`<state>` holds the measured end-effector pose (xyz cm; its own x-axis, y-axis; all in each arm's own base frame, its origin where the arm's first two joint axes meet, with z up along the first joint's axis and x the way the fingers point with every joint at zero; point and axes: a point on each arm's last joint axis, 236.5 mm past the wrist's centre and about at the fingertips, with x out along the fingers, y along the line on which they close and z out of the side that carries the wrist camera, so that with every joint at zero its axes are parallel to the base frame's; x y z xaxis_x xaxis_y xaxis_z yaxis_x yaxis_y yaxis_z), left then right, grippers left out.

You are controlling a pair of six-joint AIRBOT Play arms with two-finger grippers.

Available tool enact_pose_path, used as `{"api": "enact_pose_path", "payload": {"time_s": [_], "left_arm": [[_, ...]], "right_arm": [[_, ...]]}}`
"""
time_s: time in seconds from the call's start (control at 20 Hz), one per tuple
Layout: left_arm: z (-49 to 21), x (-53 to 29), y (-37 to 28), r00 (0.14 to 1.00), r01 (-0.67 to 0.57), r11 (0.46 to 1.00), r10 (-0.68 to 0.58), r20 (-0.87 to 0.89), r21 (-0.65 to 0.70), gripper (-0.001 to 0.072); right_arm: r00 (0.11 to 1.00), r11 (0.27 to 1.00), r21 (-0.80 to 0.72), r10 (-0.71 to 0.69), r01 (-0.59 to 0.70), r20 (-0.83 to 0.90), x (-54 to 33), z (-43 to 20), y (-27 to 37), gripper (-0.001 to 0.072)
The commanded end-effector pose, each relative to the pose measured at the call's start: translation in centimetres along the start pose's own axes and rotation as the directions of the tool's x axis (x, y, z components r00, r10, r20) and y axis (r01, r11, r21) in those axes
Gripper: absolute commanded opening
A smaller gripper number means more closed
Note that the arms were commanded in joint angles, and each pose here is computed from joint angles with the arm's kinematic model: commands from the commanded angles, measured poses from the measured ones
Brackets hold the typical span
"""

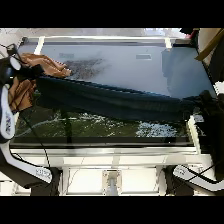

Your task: Fold the clothes and pants, and hang the long-sleeved shirts on hangers.

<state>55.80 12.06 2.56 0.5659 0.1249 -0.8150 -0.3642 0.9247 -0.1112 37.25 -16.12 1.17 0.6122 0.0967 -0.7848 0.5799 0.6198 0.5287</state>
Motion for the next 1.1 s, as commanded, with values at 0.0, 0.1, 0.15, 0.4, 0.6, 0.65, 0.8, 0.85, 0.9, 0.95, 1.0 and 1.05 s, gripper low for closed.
{"api": "enact_pose_path", "payload": {"time_s": [0.0, 0.1, 0.15, 0.4, 0.6, 0.65, 0.8, 0.85, 0.9, 0.95, 1.0, 1.05], "left_arm": [[-1.4, 4.2, -0.4, 0.997, -0.044, 0.999, 0.043, -0.060, -0.005, 0.0008], [-1.6, 5.1, -0.1, 0.997, -0.046, 0.999, 0.045, -0.060, -0.017, 0.0008], [-1.2, 5.4, -0.3, 0.998, -0.041, 0.999, 0.039, -0.041, -0.033, 0.0008], [1.8, 5.5, -2.4, 0.995, 0.029, 0.995, -0.019, 0.098, -0.096, 0.0008], [1.6, 5.2, -4.3, 0.994, 0.060, 0.996, -0.053, 0.097, -0.072, 0.0586], [1.8, 4.7, -4.7, 0.993, 0.065, 0.996, -0.058, 0.101, -0.066, 0.0704], [4.2, 0.7, -5.4, 0.982, 0.090, 0.994, -0.079, 0.173, -0.060, 0.0704], [5.5, -1.6, -5.6, 0.973, 0.102, 0.993, -0.089, 0.214, -0.051, 0.0703], [6.7, -3.9, -5.8, 0.962, 0.109, 0.994, -0.099, 0.254, -0.025, 0.0703], [7.9, -6.6, -6.1, 0.949, 0.114, 0.994, -0.110, 0.297, 0.007, 0.0703], [8.8, -9.0, -6.5, 0.934, 0.121, 0.992, -0.124, 0.334, 0.030, 0.0703], [9.5, -11.3, -6.9, 0.920, 0.131, 0.990, -0.137, 0.368, 0.043, 0.0703]], "right_arm": [[0.996, 1.000, 0.028, -0.008, 0.006, 0.090, 2.9, 2.1, 0.5, 0.0072], [0.990, 0.999, 0.046, -0.012, 0.006, 0.141, 3.2, 3.2, 0.5, 0.0072], [0.986, 0.998, 0.066, -0.015, 0.004, 0.166, 3.1, 3.8, 0.5, 0.0072], [0.985, 0.990, 0.125, -0.090, 0.071, 0.150, 3.3, 3.5, -1.4, 0.0072], [0.990, 0.986, 0.107, -0.132, 0.126, 0.058, 3.5, 1.3, -2.5, 0.0324], [0.990, 0.986, 0.101, -0.134, 0.129, 0.036, 3.3, 1.0, -2.3, 0.0407], [0.983, 0.982, -0.023, -0.186, 0.186, 0.008, 0.3, 1.7, -1.5, 0.0406], [0.970, 0.966, -0.089, -0.240, 0.241, 0.021, -1.7, 2.6, -1.7, 0.0405], [0.955, 0.942, -0.158, -0.294, 0.296, 0.037, -3.6, 3.4, -2.0, 0.0405], [0.934, 0.900, -0.254, -0.355, 0.356, 0.051, -5.7, 4.2, -2.5, 0.0402], [0.916, 0.851, -0.347, -0.395, 0.394, 0.071, -7.8, 5.2, -2.4, 0.0401], [0.906, 0.827, -0.376, -0.408, 0.418, 0.111, -9.3, 6.4, -1.9, 0.0376]]}}
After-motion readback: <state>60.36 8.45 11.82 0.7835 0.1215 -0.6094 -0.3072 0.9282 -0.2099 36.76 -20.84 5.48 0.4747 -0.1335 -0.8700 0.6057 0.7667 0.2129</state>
